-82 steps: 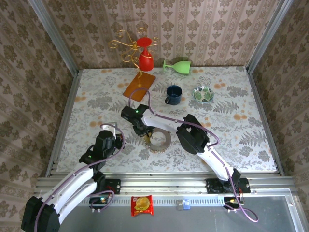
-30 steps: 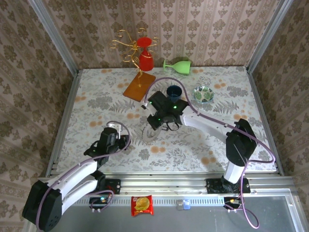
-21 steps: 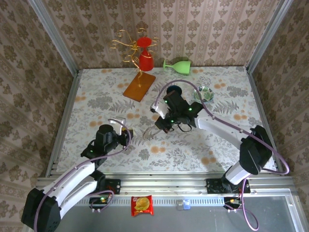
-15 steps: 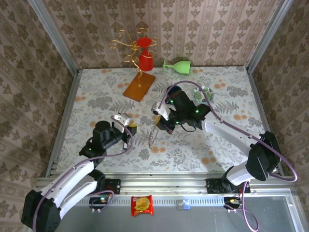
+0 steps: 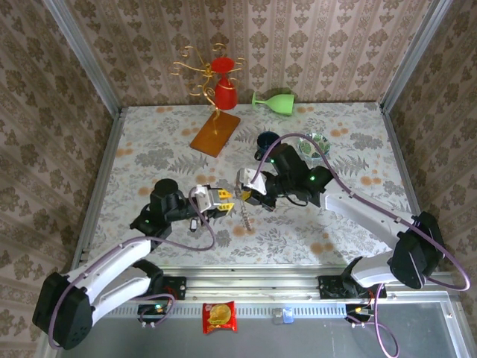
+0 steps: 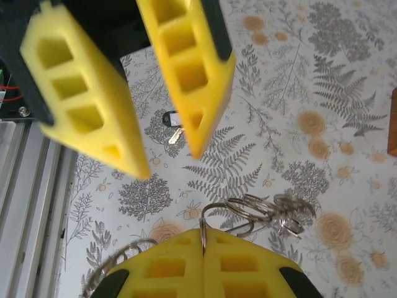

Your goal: Put the keys on the keyring

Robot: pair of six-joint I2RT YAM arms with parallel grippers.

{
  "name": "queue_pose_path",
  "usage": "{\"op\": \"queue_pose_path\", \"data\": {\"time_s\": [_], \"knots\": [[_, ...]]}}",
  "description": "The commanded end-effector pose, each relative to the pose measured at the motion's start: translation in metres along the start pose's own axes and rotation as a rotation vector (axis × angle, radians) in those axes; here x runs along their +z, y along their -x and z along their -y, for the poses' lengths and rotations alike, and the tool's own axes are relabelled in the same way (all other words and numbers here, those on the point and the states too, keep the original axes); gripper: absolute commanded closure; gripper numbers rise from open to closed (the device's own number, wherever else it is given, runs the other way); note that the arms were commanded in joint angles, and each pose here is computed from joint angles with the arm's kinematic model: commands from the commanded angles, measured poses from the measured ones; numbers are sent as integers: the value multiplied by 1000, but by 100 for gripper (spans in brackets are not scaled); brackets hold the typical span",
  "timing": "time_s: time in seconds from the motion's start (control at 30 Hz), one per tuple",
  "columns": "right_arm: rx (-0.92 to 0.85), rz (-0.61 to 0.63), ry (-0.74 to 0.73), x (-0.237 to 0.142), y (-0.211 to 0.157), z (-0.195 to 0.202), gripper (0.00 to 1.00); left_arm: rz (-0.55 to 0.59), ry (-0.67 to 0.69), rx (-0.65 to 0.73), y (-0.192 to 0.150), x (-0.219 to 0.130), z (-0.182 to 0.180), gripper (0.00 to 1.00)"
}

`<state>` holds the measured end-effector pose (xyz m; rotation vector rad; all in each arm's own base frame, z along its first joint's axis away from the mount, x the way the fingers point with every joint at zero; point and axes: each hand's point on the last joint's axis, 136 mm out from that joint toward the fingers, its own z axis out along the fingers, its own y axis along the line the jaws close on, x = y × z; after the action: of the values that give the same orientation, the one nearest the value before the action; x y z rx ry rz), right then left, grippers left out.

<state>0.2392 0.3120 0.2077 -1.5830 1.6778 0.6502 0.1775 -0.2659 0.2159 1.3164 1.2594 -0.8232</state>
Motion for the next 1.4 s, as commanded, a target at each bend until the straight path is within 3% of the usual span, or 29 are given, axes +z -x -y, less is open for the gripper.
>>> {"op": "queue_pose_path", "data": {"time_s": [0.0, 0.37, 0.8, 1.37], "knots": [[-110, 55, 15, -5, 16, -9, 100, 68, -69, 105, 22, 4, 7, 74], [-177, 30, 33, 3, 18, -17, 100, 27, -51, 105, 14, 12, 1, 76], [-191, 10, 58, 17, 12, -23, 100, -28, -68, 117, 1, 18, 3, 100], [-163, -62, 81, 43, -28, -29, 100, -121, -60, 107, -37, 26, 13, 100]]}}
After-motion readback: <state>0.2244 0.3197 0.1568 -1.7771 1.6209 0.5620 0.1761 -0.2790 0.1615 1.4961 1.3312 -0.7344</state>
